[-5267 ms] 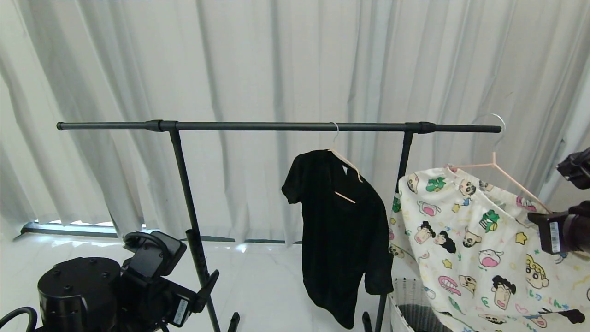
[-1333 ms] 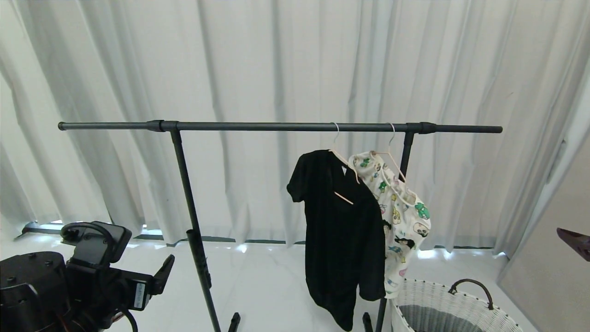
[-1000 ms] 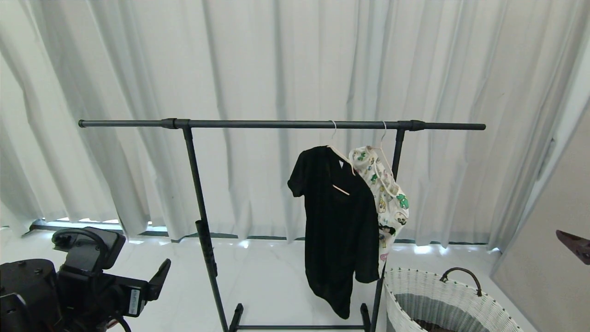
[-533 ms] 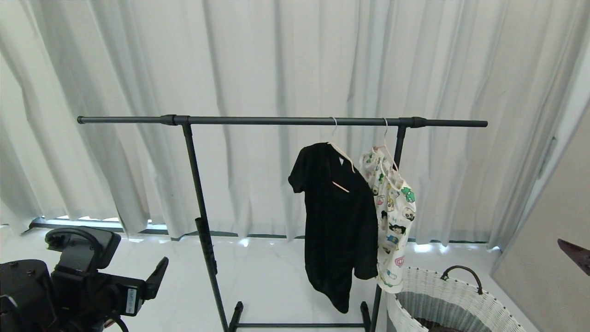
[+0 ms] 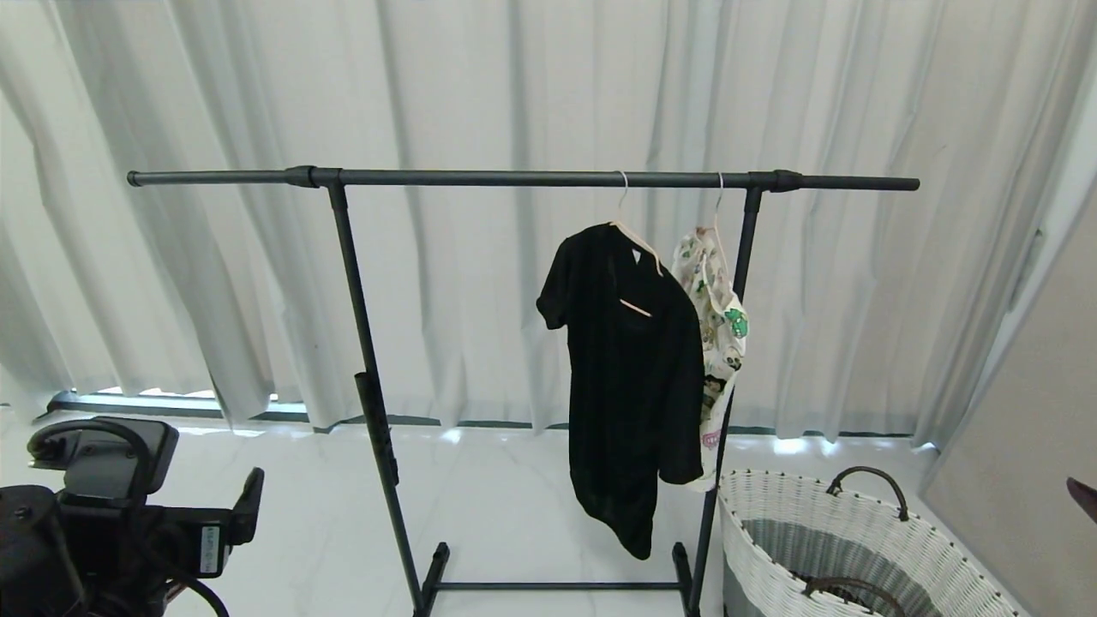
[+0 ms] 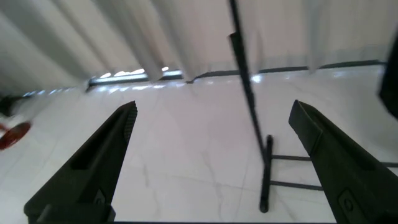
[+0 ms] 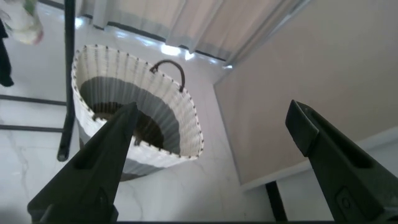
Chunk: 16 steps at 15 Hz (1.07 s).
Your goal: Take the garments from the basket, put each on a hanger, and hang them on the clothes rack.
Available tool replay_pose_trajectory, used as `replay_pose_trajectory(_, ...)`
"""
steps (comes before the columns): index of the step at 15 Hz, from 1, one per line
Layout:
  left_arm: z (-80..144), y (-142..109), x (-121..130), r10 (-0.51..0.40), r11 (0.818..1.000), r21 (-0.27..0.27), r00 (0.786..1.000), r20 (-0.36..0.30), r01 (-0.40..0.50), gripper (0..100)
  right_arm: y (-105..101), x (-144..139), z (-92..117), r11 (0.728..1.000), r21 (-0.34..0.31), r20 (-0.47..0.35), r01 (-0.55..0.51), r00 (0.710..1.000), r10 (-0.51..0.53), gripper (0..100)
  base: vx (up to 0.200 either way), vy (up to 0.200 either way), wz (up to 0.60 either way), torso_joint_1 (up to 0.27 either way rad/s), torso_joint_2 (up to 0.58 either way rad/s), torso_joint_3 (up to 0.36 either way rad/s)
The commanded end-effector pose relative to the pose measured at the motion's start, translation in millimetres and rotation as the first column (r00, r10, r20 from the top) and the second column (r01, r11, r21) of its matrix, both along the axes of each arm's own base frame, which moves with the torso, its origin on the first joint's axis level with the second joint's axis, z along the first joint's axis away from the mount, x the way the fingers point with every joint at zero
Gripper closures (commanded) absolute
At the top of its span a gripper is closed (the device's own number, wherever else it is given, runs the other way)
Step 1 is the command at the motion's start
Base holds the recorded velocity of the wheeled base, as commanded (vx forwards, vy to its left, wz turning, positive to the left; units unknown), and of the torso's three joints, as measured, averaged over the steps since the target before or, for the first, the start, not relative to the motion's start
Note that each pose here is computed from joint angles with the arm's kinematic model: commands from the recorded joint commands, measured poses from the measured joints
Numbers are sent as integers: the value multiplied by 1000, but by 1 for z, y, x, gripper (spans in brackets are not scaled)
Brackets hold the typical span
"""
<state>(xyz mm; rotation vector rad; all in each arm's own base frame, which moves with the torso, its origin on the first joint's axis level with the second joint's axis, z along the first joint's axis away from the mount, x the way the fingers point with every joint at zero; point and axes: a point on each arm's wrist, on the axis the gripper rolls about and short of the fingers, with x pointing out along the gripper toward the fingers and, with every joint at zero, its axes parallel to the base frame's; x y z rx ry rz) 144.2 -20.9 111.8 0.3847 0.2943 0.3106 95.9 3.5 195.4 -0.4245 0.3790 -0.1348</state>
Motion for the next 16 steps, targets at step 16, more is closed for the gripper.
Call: replay_pose_trajectory(16, 25, 39, -131, 537, 834, -90, 765, 354, -544, 0, -12, -121, -112, 992, 57, 404, 111, 906, -125, 0, 0, 0, 0, -144, 371, 225)
